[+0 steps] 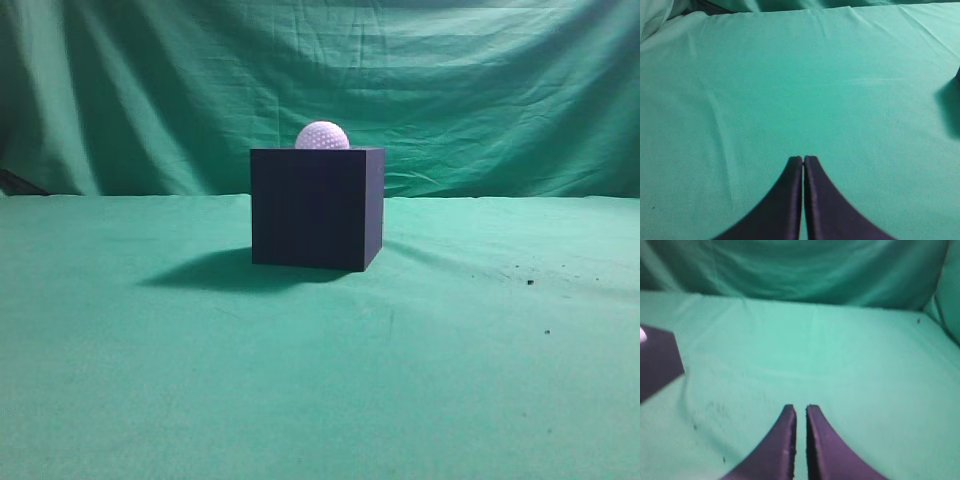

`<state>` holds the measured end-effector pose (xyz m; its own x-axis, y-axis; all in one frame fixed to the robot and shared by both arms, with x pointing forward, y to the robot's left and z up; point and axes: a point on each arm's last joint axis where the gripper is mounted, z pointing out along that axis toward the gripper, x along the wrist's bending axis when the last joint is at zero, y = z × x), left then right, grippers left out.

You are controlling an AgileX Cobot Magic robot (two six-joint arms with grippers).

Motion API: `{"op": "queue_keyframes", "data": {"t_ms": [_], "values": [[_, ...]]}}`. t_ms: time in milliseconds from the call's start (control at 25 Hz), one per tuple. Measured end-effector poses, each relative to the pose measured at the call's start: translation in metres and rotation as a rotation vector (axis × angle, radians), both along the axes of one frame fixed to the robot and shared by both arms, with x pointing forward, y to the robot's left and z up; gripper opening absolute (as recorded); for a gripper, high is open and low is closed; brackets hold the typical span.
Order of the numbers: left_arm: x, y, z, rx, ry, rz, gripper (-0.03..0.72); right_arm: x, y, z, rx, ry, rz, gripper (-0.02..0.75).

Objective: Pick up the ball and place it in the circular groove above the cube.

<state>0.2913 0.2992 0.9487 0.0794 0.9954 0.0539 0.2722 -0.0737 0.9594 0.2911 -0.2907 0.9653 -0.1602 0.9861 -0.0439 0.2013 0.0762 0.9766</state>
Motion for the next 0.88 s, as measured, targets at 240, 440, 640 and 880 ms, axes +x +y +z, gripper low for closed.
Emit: {"op": "queue_keyframes", "data": {"t_ms": [240,440,640,880], "values": [[0.000,0.000,0.000,0.000,0.000,0.000,0.000,0.000,-0.003,-0.019,-0.002,0.094,-0.052,0.047],[0.000,0.000,0.000,0.000,0.000,0.000,0.000,-0.001,-0.003,-0.021,0.007,0.113,-0.063,0.047],[0.000,0.000,0.000,0.000,0.000,0.000,0.000,-0.001,-0.003,-0.021,0.011,0.114,-0.064,0.047],[0.000,0.000,0.000,0.000,0.000,0.000,0.000,-0.001,-0.003,-0.021,0.011,0.114,-0.064,0.047]]}}
